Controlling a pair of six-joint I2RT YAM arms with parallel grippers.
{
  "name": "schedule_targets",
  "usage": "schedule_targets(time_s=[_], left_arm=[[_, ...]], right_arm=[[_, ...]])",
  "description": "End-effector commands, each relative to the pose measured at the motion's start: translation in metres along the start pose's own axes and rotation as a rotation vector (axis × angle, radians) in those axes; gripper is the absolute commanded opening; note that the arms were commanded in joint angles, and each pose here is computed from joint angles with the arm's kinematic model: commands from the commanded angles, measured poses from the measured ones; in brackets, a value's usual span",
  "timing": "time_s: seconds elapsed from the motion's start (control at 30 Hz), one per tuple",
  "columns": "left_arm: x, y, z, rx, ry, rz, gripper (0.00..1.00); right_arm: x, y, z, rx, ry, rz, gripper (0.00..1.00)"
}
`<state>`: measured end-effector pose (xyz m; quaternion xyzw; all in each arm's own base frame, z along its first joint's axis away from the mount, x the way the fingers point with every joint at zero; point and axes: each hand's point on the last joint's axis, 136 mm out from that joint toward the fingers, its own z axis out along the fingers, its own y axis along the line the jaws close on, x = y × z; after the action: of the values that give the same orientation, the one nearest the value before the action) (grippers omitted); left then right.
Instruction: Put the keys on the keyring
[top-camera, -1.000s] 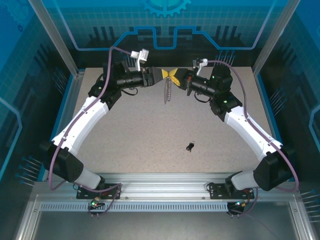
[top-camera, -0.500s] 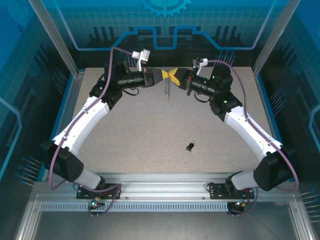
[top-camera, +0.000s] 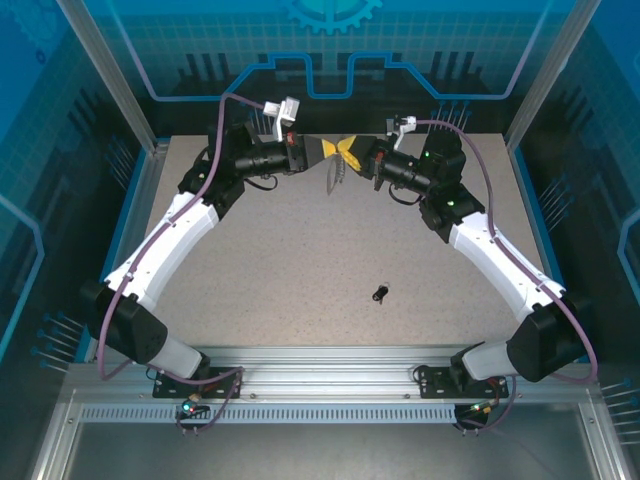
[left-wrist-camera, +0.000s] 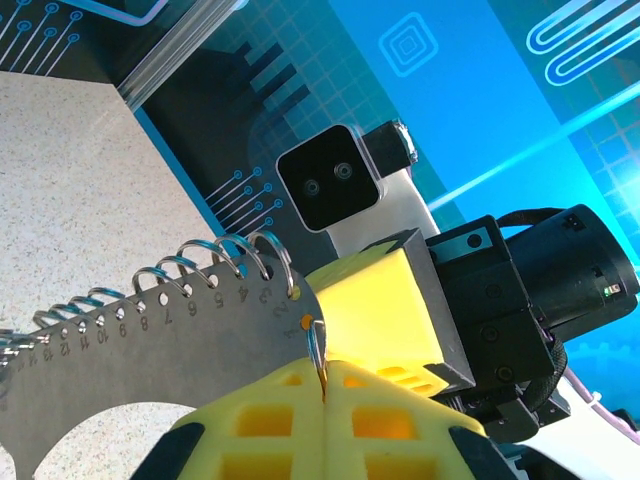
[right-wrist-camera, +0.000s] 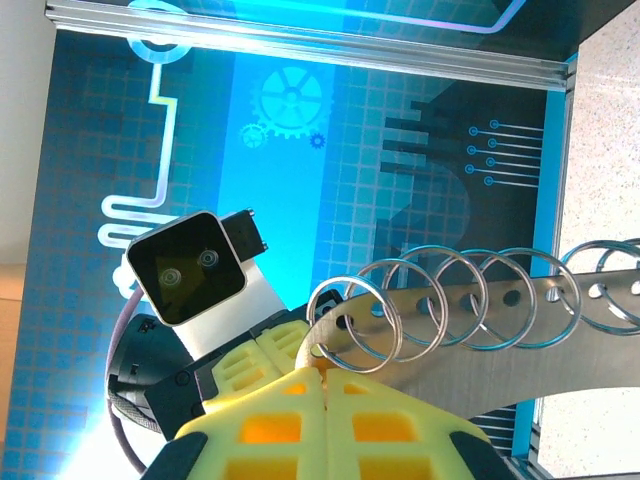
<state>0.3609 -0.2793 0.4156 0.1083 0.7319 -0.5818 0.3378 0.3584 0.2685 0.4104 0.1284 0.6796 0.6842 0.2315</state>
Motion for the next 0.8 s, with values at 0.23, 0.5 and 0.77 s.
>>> schedule_targets(time_s=[0.23, 0.5, 0.77], left_arm=[[-0.006, -0.018, 0.007, 0.017, 0.014, -0.009, 0.0], [-0.014, -0.023, 0.011, 0.023, 0.024, -0.115, 0.0], [-0.02, -0.022, 0.015, 0.01, 0.019, -0.275, 0.0]], right_arm=[[-0.027, 0.019, -0.058, 0.166, -0.111, -0.247, 0.46], [-0.014, 0.01, -0.079, 0.498, -0.064, -0.759, 0.48], [0.007, 0.01, -0.064, 0.518, 0.052, -1.147, 0.46]])
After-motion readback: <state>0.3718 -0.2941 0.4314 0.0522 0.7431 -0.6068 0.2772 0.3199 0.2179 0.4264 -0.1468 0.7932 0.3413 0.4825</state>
